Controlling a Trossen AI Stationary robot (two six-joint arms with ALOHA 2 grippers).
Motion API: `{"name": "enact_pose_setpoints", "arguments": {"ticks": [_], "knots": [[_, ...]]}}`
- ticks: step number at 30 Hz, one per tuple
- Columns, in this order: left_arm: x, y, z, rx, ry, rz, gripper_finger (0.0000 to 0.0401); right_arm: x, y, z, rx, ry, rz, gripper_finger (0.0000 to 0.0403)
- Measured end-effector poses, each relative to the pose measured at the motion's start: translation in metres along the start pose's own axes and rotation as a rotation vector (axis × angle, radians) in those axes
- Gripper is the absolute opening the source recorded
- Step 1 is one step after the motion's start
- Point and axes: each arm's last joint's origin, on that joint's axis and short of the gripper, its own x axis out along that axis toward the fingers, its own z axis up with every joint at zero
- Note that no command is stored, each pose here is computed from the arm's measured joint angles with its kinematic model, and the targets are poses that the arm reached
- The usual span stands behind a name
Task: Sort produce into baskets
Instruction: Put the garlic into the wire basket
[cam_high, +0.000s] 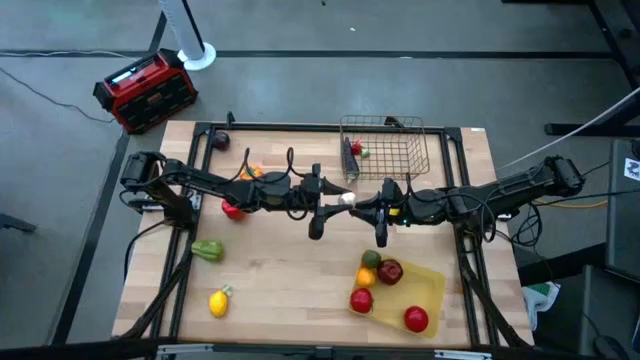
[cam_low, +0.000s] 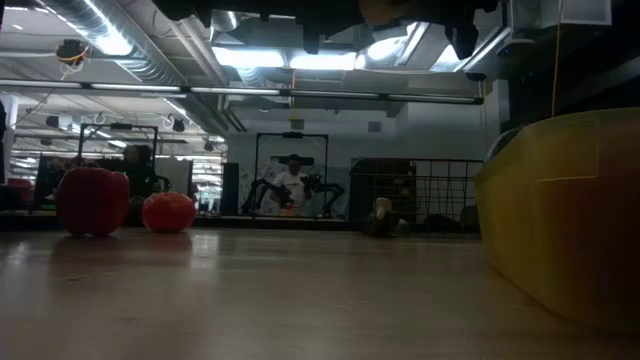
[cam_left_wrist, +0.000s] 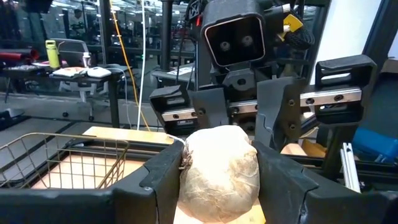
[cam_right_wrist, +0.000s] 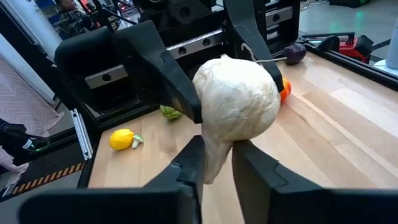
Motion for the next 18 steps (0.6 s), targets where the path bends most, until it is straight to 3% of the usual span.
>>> {"name": "enact_pose_setpoints", "arguments": {"ticks": [8, 18], "knots": [[0.0000, -0.0002, -0.0001, 0.022, 0.001, -0.002, 0.0180, 0.0000, 0.0000, 0.0000, -0.003, 0.001, 0.001, 0.0035], [0.0000, 0.0005, 0.0007, 0.020, -0.006, -0.006, 0.0265, 0.0001, -0.0018, -0.0001, -0.027, -0.012, -0.043, 0.0035]]}}
